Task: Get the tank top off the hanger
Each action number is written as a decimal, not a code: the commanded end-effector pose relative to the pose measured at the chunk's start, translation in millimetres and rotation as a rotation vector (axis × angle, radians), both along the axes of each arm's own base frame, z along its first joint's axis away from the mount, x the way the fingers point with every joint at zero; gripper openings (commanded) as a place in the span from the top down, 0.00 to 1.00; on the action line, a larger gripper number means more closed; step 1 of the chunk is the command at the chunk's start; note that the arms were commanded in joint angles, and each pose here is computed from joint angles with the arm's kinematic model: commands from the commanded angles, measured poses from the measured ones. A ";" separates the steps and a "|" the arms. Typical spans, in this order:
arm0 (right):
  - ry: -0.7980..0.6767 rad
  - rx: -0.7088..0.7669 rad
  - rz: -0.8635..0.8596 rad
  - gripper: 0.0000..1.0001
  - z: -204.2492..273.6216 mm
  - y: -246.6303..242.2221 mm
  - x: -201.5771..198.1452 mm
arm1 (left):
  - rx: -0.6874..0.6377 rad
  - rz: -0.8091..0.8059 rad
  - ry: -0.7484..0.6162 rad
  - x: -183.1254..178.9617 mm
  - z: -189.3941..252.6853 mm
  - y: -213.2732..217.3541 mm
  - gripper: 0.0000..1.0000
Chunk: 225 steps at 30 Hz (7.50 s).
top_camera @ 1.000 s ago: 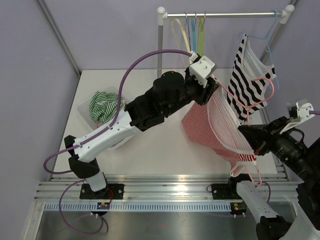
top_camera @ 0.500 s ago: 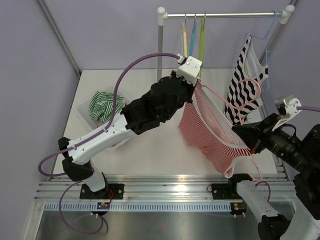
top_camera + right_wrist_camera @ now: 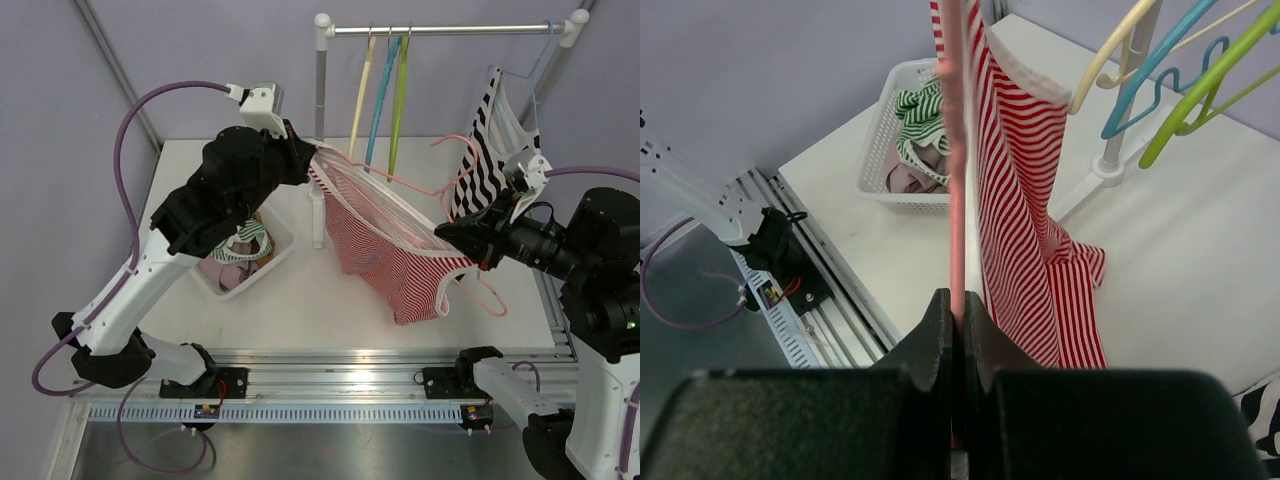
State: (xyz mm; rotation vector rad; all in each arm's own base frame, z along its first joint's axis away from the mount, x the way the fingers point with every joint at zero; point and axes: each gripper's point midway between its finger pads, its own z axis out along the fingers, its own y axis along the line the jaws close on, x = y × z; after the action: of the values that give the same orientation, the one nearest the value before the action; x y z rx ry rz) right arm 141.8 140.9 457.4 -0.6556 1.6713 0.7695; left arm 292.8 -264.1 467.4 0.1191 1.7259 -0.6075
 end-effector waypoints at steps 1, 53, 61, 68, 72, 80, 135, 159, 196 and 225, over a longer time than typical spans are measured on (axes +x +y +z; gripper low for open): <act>-0.093 0.010 0.040 1.00 12.8 -0.1 -32.3 | 0.038 0.305 0.006 33.2 -5.5 89.0 1.00; 0.085 0.034 -0.844 1.00 18.2 -100.6 153.8 | 0.275 -0.009 0.268 -68.9 -187.9 52.7 0.01; 0.100 -0.065 -0.861 1.00 21.1 -97.4 229.8 | 0.301 0.043 0.262 -84.4 -179.1 87.6 0.01; 0.050 -0.156 -0.918 1.00 23.9 -94.9 284.4 | 0.354 0.055 0.284 -90.2 -189.9 97.8 0.01; 0.036 -0.187 -0.915 1.00 16.9 -81.7 305.8 | 0.357 0.048 0.289 -91.5 -194.0 96.6 0.01; 0.063 -0.208 -0.872 1.00 -7.6 -53.8 336.5 | 0.362 0.041 0.288 -93.7 -196.7 97.2 0.01; -0.112 0.111 -0.383 0.00 25.8 -24.7 68.0 | 0.552 -0.310 0.419 -122.5 -406.7 -114.3 1.00; -0.139 0.146 -0.414 0.00 30.3 -31.4 63.6 | 0.211 0.368 0.135 -36.1 -124.1 115.0 1.00; 0.002 0.047 -0.620 0.01 -7.0 -50.4 109.2 | 0.093 0.746 0.881 109.2 -326.2 263.0 0.58; 0.064 -0.207 -1.072 0.07 -5.7 -217.5 284.5 | 0.031 0.064 0.197 -86.3 -121.5 173.7 0.01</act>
State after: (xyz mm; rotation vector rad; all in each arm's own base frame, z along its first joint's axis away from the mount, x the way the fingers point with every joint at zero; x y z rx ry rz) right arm 415.4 -84.4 432.6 0.2893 1.8949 -0.2568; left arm 220.2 -73.4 349.6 -0.1185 1.9212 -0.5016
